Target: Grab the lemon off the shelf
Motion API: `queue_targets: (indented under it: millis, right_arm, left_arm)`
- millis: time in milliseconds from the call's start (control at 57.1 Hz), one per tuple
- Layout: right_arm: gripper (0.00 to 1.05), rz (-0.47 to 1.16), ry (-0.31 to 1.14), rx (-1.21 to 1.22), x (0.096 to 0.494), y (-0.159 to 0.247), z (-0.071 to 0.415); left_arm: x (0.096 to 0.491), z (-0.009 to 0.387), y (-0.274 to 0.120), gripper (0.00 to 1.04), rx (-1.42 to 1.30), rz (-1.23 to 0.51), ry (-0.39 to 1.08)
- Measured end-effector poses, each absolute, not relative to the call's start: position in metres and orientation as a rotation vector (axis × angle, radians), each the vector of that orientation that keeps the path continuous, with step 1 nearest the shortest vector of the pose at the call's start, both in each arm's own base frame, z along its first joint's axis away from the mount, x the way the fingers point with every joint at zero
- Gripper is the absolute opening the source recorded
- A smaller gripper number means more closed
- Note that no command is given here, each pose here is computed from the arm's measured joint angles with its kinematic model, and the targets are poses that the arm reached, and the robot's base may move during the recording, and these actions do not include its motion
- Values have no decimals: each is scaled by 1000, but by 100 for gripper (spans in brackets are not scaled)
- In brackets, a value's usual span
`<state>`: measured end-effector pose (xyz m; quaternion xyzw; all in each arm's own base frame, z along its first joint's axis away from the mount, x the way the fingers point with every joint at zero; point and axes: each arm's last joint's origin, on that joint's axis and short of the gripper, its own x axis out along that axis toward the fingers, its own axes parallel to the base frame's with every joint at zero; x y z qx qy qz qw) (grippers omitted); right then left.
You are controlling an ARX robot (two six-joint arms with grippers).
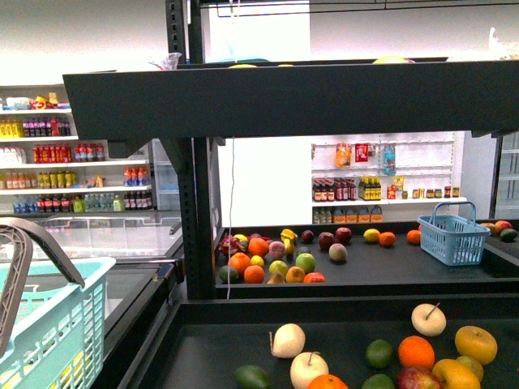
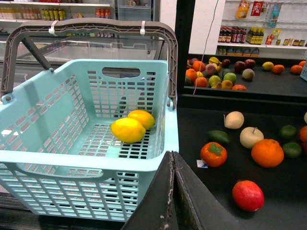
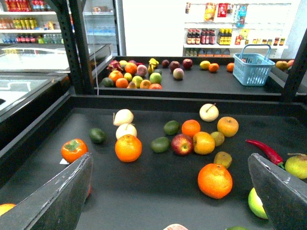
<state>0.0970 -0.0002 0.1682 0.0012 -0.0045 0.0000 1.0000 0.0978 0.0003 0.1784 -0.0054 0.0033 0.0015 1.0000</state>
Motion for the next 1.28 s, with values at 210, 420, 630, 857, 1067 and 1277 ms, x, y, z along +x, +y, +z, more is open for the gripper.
queue_targets:
  millis: [210, 420, 630, 857, 1067, 1277]
  right_arm:
    - [97, 0, -9, 2, 97, 0, 168]
    - [97, 0, -9, 2, 97, 0, 168]
    - [97, 0, -9, 2, 97, 0, 168]
    - [97, 0, -9, 2, 97, 0, 168]
    - [97, 0, -9, 2, 97, 0, 168]
    - [97, 0, -9, 2, 97, 0, 168]
  left_arm:
    - [97, 167, 0, 3, -11, 3, -3]
    - [97, 167, 0, 17, -11, 3, -3]
    - [97, 167, 0, 60, -11, 3, -3]
    - [97, 167, 0, 98, -9, 3, -3]
    - [97, 167, 0, 97, -9, 3, -3]
    - [97, 167, 0, 97, -9, 3, -3]
